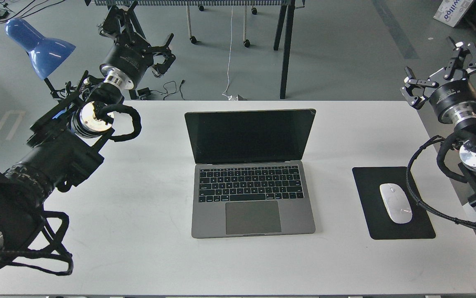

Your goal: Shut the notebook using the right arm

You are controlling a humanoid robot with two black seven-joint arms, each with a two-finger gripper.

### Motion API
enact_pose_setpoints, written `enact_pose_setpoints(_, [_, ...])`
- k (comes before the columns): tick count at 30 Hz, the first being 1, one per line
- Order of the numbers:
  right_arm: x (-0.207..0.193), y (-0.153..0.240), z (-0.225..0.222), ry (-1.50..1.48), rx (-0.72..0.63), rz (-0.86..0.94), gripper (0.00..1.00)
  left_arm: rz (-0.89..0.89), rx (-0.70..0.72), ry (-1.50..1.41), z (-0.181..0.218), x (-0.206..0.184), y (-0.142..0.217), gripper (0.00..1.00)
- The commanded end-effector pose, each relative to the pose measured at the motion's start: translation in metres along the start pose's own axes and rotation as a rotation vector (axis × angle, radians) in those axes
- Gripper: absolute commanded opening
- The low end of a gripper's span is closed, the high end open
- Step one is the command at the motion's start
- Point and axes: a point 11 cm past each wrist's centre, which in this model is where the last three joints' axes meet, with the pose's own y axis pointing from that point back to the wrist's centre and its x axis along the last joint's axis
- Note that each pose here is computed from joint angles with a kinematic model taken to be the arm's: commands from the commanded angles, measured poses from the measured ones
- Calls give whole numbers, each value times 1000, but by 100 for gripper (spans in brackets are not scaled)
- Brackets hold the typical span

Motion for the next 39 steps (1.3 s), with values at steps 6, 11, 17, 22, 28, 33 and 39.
enact_pose_setpoints(6, [-5, -2, -2, 6, -1, -15, 100, 1, -4, -4, 2, 0, 0, 100])
enact_pose_setpoints(11, [-32, -18, -4, 80, -44, -86, 100, 3, 0, -6, 1, 1, 0, 100])
enact_pose_setpoints(17, [-92, -43, 17, 304, -200, -237, 100, 3, -3, -3, 1, 1, 0, 100])
enact_pose_setpoints(22, [-131, -55, 30, 505, -307, -339, 100, 3, -1, -1, 1, 1, 0, 100])
enact_pose_setpoints(28, [-141, -56, 42, 609, -354, -378, 100, 4, -1, 0, 0, 2, 1, 100])
enact_pose_setpoints(33, [-161, -53, 71, 708, -388, -451, 100, 4, 1, -1, -1, 2, 1, 100])
enact_pose_setpoints(39, [-173, -54, 91, 721, -401, -470, 100, 3, 6, -5, -2, 2, 1, 100])
